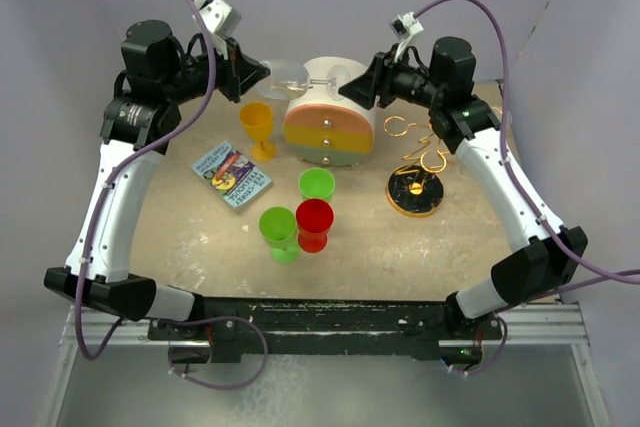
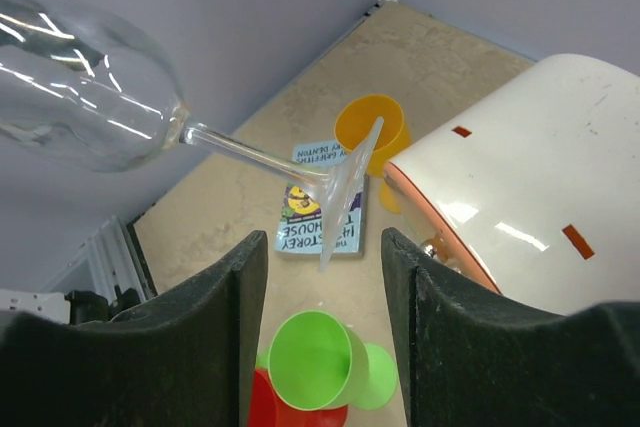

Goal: Place the wine glass upside down on the wine glass rack

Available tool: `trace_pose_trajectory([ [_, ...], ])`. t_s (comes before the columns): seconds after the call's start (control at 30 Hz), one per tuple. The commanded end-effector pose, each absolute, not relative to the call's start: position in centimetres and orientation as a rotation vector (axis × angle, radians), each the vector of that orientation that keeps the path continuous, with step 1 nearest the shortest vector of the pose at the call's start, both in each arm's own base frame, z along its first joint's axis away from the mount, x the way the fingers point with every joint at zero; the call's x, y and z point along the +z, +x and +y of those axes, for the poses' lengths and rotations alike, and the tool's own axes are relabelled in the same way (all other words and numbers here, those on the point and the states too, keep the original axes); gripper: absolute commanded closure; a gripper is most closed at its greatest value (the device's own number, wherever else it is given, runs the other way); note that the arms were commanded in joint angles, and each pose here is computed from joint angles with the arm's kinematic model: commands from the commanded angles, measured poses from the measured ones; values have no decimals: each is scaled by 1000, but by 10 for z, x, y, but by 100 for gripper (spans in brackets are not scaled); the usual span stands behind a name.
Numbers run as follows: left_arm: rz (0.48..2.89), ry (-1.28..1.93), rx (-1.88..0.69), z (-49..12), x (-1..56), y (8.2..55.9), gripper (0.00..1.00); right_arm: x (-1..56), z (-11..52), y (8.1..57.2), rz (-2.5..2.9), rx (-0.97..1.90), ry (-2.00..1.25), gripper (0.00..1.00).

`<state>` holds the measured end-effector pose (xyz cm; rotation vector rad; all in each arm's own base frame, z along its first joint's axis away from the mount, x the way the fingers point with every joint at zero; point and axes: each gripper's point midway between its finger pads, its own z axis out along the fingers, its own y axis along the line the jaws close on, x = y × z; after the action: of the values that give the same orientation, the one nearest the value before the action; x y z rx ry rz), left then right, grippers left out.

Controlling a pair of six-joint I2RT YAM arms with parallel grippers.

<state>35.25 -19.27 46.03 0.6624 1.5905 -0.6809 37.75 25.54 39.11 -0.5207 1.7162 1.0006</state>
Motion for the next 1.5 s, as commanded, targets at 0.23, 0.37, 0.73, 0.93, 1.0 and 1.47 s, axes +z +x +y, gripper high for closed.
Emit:
trace_pose_trajectory([
  [0.23, 1426, 661, -662, -189, 504, 331, 100, 416, 268, 375, 1644, 1092, -504, 58],
  [0.37, 1430, 662, -661, -189, 502, 332, 100, 419, 270, 373, 1639, 1106, -514, 61],
  [0.73, 1438, 674, -649, -189, 494, 334, 100, 412, 278, 376, 1654, 1153, -518, 82],
  [0.93, 1437, 693, -667, -193, 489, 332, 100, 409, 279, 379, 1679, 1157, -499, 100],
  [1.0, 1432, 689, -672, -192, 491, 329, 99, 411, 278, 377, 1679, 1159, -510, 100],
  [1.47, 1454, 666, -608, -171, 480, 316, 46, 424, 249, 396, 1641, 884, -533, 100],
])
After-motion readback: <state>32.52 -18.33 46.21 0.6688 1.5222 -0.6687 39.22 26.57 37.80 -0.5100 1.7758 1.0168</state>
